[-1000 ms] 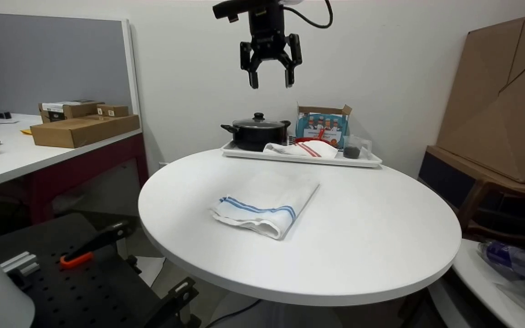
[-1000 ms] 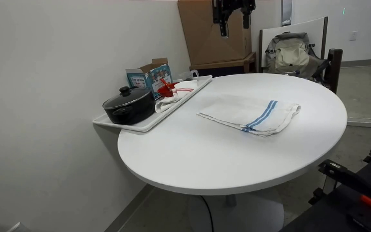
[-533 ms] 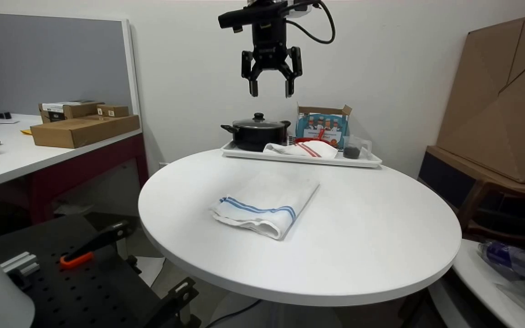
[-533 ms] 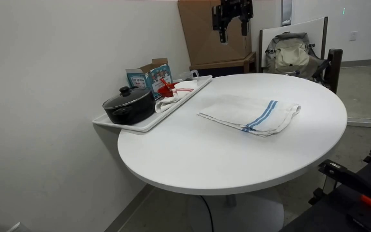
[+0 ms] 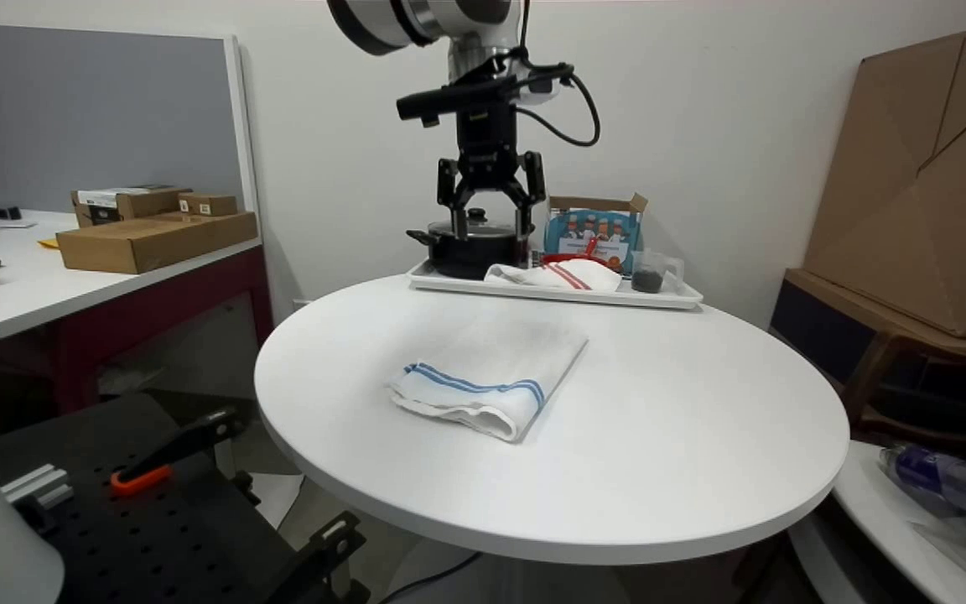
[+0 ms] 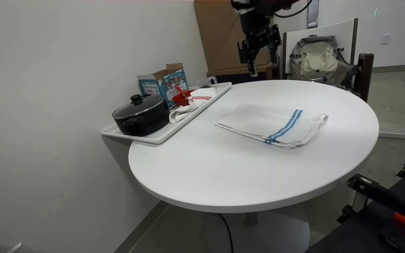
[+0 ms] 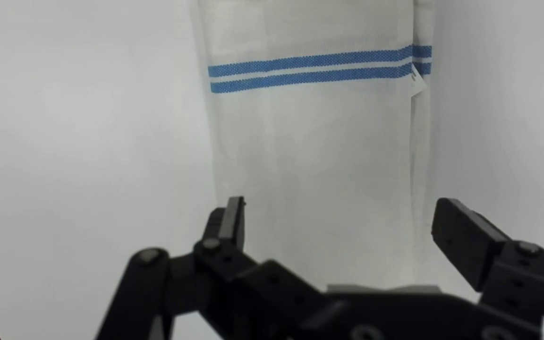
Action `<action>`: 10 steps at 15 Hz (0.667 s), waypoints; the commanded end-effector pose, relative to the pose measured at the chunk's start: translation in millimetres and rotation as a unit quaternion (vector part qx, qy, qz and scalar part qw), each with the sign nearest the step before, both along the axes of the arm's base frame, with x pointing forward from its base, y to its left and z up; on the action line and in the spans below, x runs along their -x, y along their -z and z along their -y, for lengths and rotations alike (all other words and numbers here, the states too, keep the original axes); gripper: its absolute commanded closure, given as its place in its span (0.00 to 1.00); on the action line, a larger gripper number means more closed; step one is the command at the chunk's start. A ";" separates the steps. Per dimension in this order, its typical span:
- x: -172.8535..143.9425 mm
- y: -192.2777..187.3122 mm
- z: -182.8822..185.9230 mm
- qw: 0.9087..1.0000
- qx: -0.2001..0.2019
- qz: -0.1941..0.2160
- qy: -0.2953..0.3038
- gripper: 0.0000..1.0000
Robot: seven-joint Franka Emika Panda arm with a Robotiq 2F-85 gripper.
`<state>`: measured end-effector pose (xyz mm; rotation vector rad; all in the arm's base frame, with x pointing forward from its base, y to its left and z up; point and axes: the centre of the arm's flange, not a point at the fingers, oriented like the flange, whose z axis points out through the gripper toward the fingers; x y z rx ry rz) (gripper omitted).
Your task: Use the towel to wipe the table.
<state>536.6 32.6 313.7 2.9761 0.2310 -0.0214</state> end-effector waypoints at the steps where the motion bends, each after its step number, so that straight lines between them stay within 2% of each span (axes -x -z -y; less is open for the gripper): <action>1: -23.3 33.5 -0.8 1.000 0.025 0.009 0.016 0.00; 10: -61.7 98.4 17.5 0.998 0.002 0.028 0.051 0.00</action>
